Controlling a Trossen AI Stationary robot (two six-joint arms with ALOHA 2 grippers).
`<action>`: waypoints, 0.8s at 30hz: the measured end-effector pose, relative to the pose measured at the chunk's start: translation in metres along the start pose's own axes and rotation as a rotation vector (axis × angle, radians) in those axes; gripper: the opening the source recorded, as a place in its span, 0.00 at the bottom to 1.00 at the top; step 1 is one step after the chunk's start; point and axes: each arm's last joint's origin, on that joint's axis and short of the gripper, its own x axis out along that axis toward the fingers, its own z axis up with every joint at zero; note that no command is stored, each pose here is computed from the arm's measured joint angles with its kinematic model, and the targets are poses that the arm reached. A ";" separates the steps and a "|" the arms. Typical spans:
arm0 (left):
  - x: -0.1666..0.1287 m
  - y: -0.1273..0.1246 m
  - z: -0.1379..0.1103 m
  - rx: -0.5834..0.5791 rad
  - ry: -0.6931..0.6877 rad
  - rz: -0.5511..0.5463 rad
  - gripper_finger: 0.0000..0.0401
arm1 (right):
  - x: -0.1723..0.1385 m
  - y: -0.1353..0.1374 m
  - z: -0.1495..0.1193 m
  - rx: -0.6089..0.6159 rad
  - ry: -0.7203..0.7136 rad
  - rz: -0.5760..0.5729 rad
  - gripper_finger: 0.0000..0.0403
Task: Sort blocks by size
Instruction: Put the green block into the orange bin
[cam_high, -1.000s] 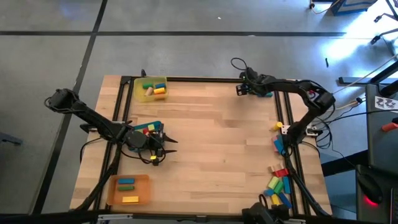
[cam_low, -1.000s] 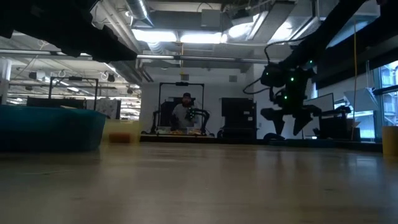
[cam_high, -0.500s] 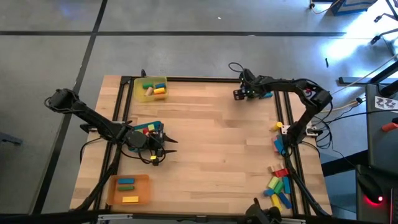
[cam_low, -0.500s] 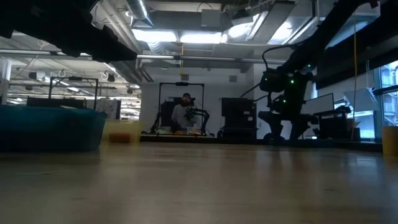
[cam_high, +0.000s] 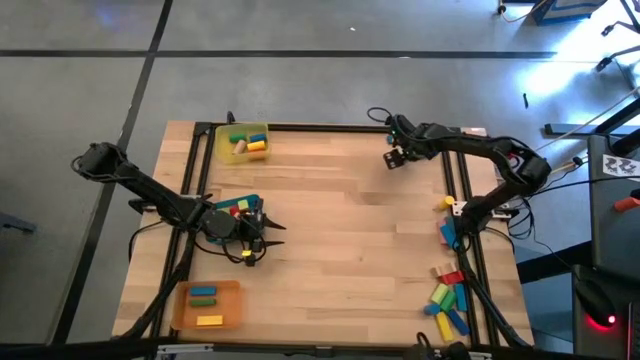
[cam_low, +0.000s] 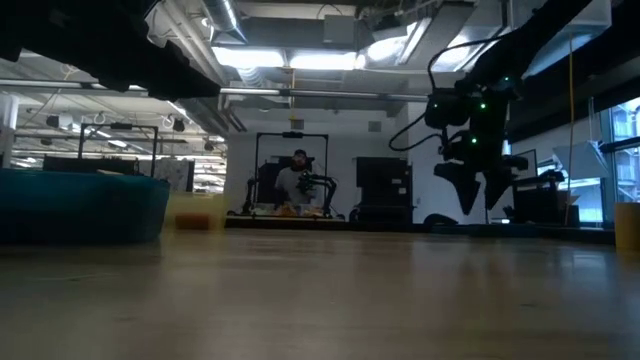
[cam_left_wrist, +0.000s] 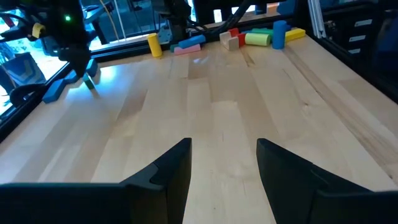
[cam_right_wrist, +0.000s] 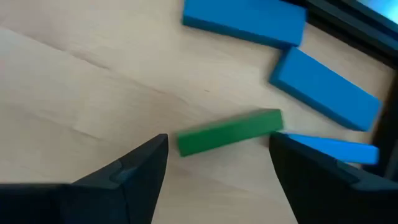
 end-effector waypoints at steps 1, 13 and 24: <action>0.000 0.000 0.000 0.000 0.000 0.000 0.41 | 0.000 0.000 -0.001 -0.002 0.005 -0.003 0.70; 0.000 0.000 0.000 -0.007 -0.001 0.000 0.41 | 0.002 0.000 0.001 0.441 -0.022 -0.027 0.70; 0.000 0.000 0.000 -0.021 0.000 0.000 0.41 | 0.017 -0.004 -0.017 0.654 -0.011 -0.087 0.70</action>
